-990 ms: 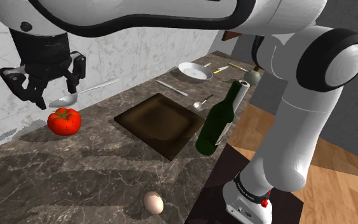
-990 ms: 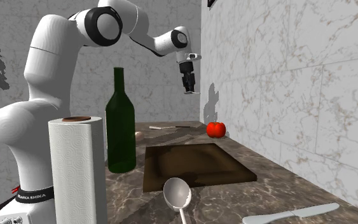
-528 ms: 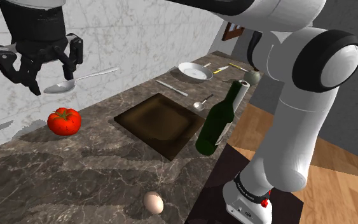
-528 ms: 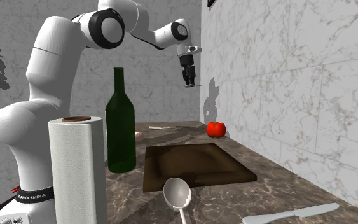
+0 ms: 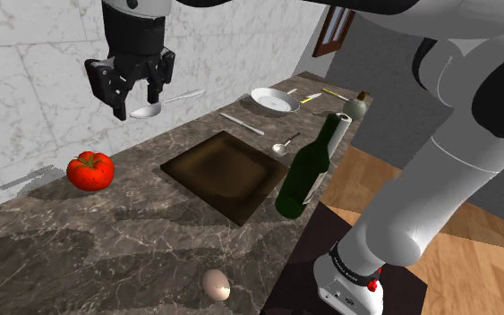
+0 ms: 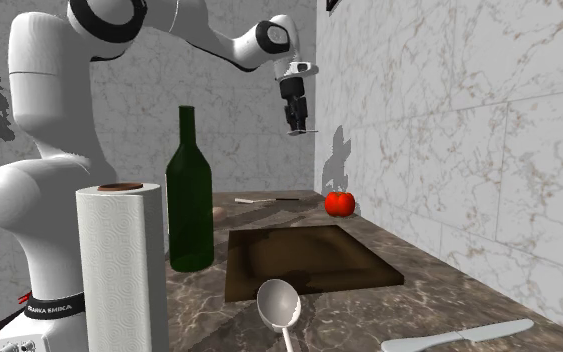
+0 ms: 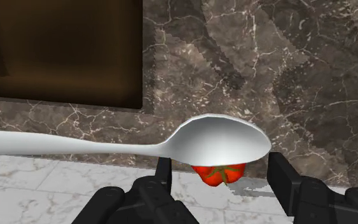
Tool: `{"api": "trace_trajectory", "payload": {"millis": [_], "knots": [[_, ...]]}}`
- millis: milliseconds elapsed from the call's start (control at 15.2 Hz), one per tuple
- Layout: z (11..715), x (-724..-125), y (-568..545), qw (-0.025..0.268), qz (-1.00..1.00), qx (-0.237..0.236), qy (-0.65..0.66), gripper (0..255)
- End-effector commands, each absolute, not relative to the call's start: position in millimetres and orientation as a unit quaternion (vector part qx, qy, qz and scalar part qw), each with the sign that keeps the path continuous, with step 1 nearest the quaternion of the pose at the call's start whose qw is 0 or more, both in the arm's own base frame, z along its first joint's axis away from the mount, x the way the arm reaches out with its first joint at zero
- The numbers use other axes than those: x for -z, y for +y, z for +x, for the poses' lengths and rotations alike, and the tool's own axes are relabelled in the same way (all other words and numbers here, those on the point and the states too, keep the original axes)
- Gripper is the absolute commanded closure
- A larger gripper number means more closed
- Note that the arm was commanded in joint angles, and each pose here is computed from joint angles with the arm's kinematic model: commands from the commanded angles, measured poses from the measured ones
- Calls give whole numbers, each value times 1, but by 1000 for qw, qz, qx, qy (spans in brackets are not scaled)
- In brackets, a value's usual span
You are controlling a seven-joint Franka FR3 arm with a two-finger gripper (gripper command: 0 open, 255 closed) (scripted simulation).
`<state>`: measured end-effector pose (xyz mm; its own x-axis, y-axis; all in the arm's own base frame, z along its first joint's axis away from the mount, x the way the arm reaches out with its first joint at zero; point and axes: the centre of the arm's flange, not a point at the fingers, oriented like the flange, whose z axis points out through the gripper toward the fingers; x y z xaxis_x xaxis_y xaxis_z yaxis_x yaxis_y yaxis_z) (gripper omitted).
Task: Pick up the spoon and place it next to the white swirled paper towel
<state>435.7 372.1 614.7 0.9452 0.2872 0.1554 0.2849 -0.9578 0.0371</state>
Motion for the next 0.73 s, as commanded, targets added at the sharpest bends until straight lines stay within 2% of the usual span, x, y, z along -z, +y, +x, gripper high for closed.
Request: {"api": "trace_trajectory", "payload": {"millis": [0, 660], "knots": [[434, -617, 347, 6, 986, -80, 146, 255], [425, -617, 215, 6, 986, -80, 146, 255]]}}
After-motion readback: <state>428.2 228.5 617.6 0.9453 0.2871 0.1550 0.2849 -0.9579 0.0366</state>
